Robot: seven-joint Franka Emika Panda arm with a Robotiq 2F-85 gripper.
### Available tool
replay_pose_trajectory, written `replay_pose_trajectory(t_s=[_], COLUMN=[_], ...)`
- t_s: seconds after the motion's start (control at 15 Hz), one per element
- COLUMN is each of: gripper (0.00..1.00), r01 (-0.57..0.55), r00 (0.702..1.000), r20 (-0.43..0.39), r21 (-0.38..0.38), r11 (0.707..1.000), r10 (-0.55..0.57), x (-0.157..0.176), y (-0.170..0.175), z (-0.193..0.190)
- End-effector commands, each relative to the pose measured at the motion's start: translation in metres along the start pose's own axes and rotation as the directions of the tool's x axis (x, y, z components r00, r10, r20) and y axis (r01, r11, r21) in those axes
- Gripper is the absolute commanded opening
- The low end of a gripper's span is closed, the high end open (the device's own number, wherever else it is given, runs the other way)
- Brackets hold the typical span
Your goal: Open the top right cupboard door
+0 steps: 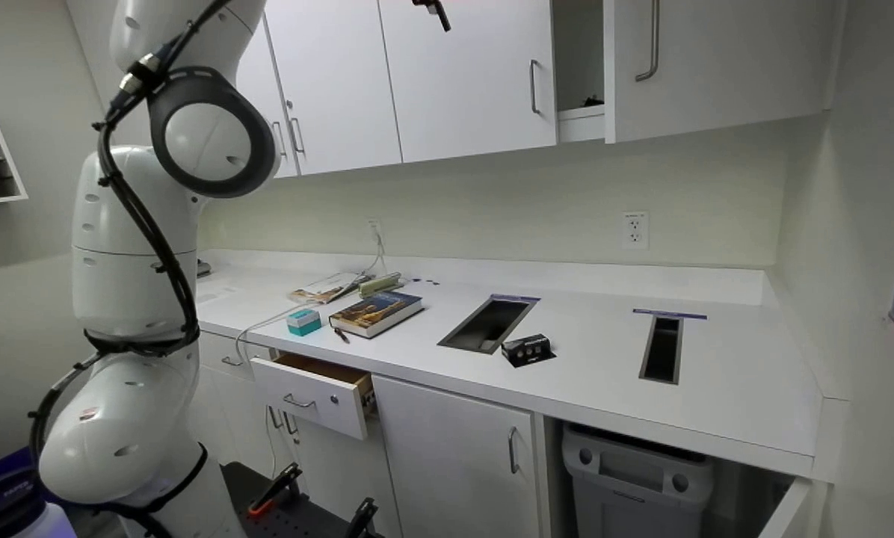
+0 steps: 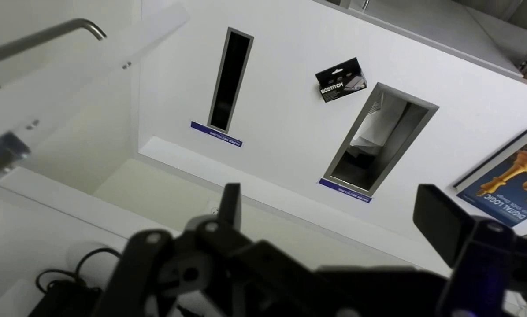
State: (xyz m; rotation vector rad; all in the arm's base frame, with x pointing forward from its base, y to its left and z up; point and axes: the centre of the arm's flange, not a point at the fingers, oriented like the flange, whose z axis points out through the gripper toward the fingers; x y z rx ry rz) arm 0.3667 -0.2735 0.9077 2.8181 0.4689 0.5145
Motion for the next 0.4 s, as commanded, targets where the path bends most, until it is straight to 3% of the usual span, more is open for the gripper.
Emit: replay_pose_trajectory(t_s=[0.0, 0.07, 0.13, 0.33], gripper=[1.00, 1.00, 1.00, 1.00], r01=[0.034, 0.047, 0.051, 0.068], r00=[0.999, 0.999, 0.999, 0.997], r20=[0.028, 0.026, 0.013, 0.019], r21=[0.027, 0.034, 0.035, 0.055], r11=[0.999, 0.998, 0.998, 0.996], r10=[-0.035, -0.048, -0.051, -0.069], x=[0.015, 0.023, 0.029, 0.040], y=[-0.031, -0.032, -0.009, -0.010], z=[0.043, 0.049, 0.023, 0.036])
